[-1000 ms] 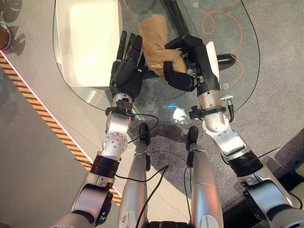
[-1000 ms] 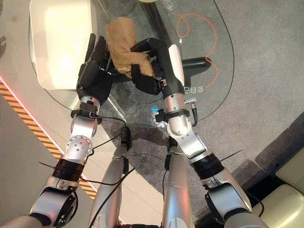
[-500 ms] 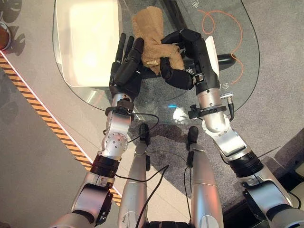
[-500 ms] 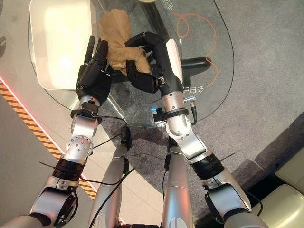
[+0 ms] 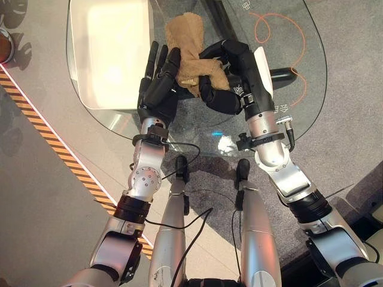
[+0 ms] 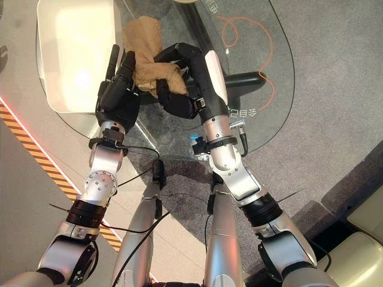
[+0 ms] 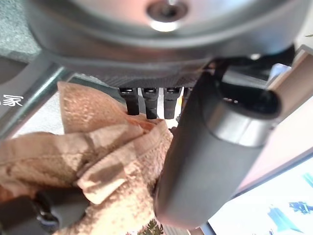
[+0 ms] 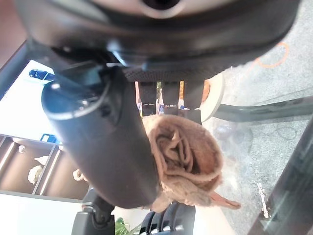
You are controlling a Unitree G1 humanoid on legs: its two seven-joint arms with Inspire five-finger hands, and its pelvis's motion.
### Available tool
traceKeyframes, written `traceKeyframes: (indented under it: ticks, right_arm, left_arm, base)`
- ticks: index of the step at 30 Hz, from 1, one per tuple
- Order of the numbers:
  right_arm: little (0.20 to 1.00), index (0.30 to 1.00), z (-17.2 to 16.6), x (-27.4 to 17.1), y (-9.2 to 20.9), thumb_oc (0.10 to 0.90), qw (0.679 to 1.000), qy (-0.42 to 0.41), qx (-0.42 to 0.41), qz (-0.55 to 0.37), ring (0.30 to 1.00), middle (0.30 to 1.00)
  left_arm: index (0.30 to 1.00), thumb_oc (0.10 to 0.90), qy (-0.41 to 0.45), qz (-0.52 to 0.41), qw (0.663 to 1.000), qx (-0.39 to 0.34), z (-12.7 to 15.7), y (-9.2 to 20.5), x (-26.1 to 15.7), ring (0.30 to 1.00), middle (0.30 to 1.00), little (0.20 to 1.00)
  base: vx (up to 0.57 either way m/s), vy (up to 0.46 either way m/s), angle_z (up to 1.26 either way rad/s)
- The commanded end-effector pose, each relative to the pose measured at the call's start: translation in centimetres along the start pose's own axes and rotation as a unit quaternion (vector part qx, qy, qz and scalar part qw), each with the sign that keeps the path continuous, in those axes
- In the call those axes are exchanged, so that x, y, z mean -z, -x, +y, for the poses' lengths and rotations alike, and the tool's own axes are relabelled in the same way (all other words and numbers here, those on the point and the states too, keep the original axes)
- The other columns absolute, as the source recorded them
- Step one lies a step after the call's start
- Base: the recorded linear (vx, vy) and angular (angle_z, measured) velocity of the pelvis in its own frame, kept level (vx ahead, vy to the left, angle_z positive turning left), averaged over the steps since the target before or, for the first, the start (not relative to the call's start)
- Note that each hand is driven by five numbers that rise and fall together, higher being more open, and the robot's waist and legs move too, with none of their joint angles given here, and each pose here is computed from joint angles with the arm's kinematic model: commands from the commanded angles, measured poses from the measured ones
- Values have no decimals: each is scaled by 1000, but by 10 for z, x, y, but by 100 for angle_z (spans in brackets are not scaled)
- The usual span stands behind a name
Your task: Wipe the table with a cloth and put it in the basket.
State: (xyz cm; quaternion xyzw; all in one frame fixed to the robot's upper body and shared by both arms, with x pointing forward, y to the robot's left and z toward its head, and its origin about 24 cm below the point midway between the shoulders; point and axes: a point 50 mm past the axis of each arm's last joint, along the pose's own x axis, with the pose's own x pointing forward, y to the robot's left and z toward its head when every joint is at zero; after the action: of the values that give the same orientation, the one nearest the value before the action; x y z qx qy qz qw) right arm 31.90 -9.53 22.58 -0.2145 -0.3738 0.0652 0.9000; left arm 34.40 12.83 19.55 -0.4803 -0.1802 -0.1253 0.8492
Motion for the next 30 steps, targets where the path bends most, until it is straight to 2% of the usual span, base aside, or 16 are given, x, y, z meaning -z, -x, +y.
traceKeyframes:
  ticks: [1,20,21,22,23,24,25,26,30]
  right_arm:
    - [200,300,-1,-114,-20,100,960,-66,9,-272,300,300]
    - [200,300,2,-110,-23,100,964,-60,-16,-257,300,300]
    - [200,300,3,-110,-23,100,964,-59,-18,-257,300,300]
    - [200,300,3,-109,-23,100,965,-60,-20,-255,300,300]
    - [200,300,4,-109,-23,100,965,-60,-22,-255,300,300]
    - [200,300,3,-110,-24,100,965,-59,-23,-256,300,300]
    - [200,300,4,-109,-23,100,965,-59,-25,-254,300,300]
    - [200,300,4,-110,-24,100,965,-59,-26,-256,300,300]
    - [200,300,5,-110,-23,100,965,-57,-29,-255,300,300]
  left_arm:
    - [900,800,5,-69,986,152,-61,-16,-25,900,900,900]
    - [900,800,-6,-65,983,169,-63,-18,-23,900,900,900]
    - [773,652,-6,-65,983,170,-63,-18,-23,773,773,752]
    - [554,396,-9,-61,983,172,-63,-18,-22,554,554,496]
    - [495,328,-11,-59,983,174,-63,-18,-22,495,495,428]
    - [472,300,-13,-59,982,176,-64,-18,-22,472,472,400]
    - [408,226,-16,-54,983,177,-64,-18,-21,408,408,326]
    - [300,100,-17,-56,982,180,-65,-19,-21,300,300,200]
    - [300,100,-25,-50,981,187,-67,-18,-19,300,300,200]
  base:
    - [0,0,0]
    - [0,0,0]
    - [0,0,0]
    - [0,0,0]
    - [0,0,0]
    - [0,0,0]
    - [0,0,0]
    - [0,0,0]
    - [0,0,0]
